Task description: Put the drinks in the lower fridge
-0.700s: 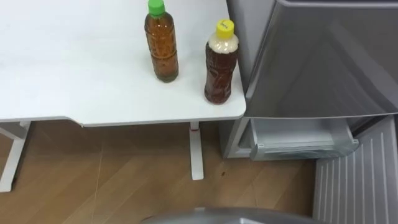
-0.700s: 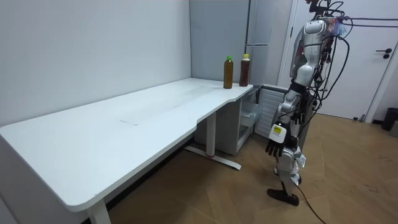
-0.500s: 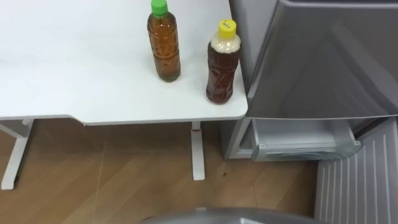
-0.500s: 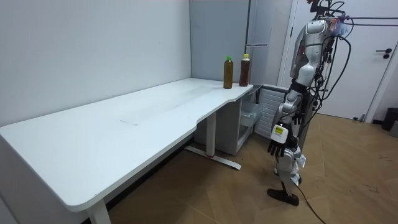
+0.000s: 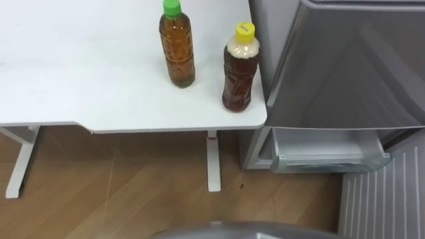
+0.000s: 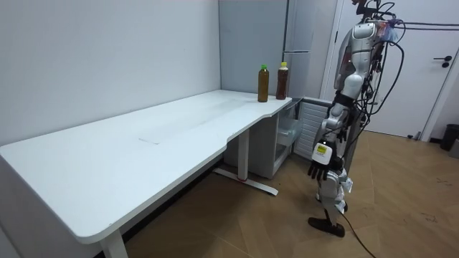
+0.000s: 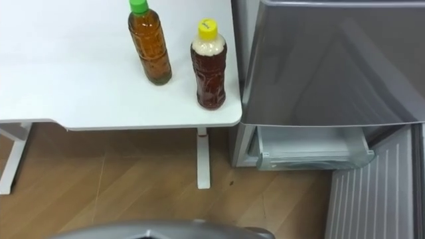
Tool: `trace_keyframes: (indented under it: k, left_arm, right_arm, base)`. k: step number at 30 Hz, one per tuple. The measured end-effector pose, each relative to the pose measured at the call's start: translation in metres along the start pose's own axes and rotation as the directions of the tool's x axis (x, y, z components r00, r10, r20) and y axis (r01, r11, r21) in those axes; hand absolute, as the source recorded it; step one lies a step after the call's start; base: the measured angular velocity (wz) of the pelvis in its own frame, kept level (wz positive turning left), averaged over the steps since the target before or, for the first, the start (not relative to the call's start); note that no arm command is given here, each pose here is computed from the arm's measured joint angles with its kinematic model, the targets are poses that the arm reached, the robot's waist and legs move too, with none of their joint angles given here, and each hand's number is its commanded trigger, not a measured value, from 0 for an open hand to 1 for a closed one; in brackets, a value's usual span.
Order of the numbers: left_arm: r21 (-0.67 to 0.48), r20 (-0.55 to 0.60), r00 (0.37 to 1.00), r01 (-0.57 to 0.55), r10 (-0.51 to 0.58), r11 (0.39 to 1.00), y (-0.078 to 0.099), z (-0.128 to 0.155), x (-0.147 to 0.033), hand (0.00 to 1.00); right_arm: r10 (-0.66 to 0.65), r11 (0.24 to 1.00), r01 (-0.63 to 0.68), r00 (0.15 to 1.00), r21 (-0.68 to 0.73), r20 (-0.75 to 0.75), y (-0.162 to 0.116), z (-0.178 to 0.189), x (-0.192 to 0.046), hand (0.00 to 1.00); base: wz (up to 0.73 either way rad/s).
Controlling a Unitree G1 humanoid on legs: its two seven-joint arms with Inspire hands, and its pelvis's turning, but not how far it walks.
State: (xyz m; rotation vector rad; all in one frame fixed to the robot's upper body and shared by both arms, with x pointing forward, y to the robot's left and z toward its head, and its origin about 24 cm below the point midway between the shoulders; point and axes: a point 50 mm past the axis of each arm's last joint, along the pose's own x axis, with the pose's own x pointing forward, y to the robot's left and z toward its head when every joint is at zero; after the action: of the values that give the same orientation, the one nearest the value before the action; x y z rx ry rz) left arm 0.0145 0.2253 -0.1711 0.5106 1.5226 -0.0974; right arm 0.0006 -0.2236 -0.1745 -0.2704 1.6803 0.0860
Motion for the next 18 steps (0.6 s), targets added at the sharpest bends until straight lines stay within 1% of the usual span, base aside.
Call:
trace_keyframes:
  k: [3, 7, 9, 10, 12, 13, 15, 16, 18]
  left_arm:
    - [-0.029, -0.001, 1.0, -0.02, 0.02, 0.999, 0.002, -0.001, 0.0, 0.0]
    - [-0.177, -0.015, 0.999, -0.054, 0.052, 0.983, 0.006, -0.003, 0.0, 0.0]
    - [-0.273, -0.031, 0.996, -0.088, 0.083, 0.958, 0.009, -0.004, 0.0, 0.0]
    - [-0.298, -0.035, 0.995, -0.098, 0.092, 0.949, 0.01, -0.004, 0.0, 0.0]
    - [-0.403, -0.044, 0.989, -0.145, 0.139, 0.904, 0.017, -0.003, 0.0, 0.0]
    - [-0.432, -0.049, 0.987, -0.16, 0.154, 0.888, 0.019, -0.004, -0.001, 0.0]
    - [-0.536, -0.098, 0.973, -0.23, 0.211, 0.812, 0.026, -0.011, -0.001, 0.0]
    - [-0.566, -0.11, 0.968, -0.247, 0.225, 0.786, 0.028, -0.011, -0.002, 0.0]
    - [-0.677, -0.176, 0.95, -0.306, 0.257, 0.669, 0.034, -0.018, -0.003, 0.0]
  right_arm:
    - [-0.002, 1.0, 0.002, 1.0, 0.002, -0.006, 0.0, -0.002, 0.0, 0.0]
    - [-0.014, 1.0, 0.014, 1.0, 0.007, -0.009, 0.0, -0.004, 0.0, 0.0]
    - [-0.019, 1.0, 0.019, 1.0, 0.024, -0.001, -0.002, 0.0, 0.0, 0.0]
    - [-0.02, 0.999, 0.02, 1.0, 0.03, 0.001, -0.002, 0.001, 0.0, 0.0]
    - [-0.018, 0.998, 0.018, 1.0, 0.053, 0.001, -0.003, 0.0, 0.0, 0.0]
    - [-0.018, 0.998, 0.018, 1.0, 0.061, 0.0, -0.003, -0.001, 0.0, 0.0]
    - [-0.014, 0.995, 0.014, 1.0, 0.098, -0.004, -0.003, -0.003, 0.0, 0.0]
    - [-0.012, 0.994, 0.013, 1.0, 0.111, -0.004, -0.003, -0.003, 0.0, 0.0]
    - [-0.005, 0.989, 0.008, 1.0, 0.15, -0.018, -0.003, -0.009, 0.0, 0.0]
  base:
    - [0.05]
    - [0.04]
    - [0.0]
    - [0.03]
    - [0.04]
    - [0.0]
    - [0.0]
    - [0.0]
    - [-0.02]
